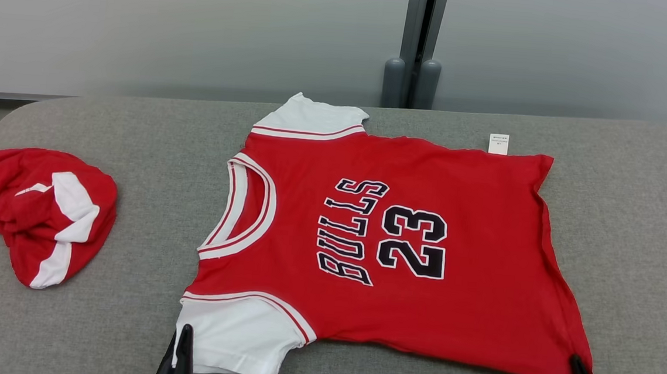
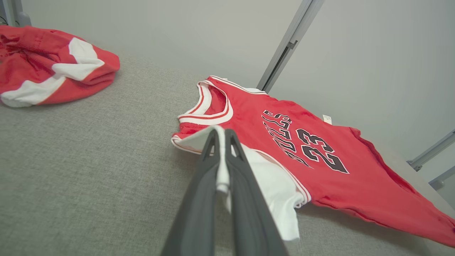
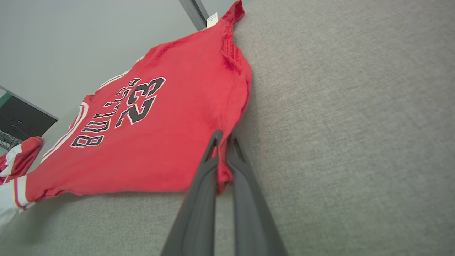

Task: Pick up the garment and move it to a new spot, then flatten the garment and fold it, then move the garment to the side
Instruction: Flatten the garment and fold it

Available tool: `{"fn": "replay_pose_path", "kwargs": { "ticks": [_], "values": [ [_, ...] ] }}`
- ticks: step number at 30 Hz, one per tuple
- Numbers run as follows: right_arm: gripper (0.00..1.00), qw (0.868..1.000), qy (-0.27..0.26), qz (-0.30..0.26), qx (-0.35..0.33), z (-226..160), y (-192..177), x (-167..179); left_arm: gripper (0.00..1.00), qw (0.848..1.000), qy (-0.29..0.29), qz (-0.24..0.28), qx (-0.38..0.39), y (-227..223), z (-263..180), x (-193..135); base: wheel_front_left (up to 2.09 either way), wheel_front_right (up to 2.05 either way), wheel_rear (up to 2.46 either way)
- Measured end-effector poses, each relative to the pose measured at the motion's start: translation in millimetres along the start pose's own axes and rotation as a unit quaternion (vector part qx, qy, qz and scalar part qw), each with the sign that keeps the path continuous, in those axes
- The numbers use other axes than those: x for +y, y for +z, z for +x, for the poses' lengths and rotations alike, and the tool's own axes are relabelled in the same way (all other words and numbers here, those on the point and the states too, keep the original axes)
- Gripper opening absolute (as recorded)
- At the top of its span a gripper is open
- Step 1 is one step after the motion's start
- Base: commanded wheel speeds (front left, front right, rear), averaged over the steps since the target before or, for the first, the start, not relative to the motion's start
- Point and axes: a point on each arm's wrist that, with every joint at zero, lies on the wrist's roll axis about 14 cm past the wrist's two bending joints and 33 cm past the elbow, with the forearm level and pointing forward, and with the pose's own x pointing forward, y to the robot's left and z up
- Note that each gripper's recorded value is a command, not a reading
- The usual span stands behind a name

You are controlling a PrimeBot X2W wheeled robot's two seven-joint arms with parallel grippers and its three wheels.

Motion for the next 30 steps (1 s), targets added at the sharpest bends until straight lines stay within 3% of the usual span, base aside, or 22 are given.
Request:
{"fn": "replay_pose_path", "kwargs": {
  "ticks": [13, 30],
  "values": [
    [0.00, 1.000, -0.004, 0.002, -0.004, 9.4, 18.8, 8.8, 0.00, 0.997, -0.057, 0.043, -0.007, 13.1, 36.5, -15.8, 0.00, 0.00, 0.00],
    [0.00, 1.000, -0.003, 0.010, 0.022, 61.1, 29.0, 13.9, 0.00, 0.990, -0.105, 0.095, 0.013, 10.7, 120.7, -17.5, 0.00, 0.00, 0.00]
  ]
}}
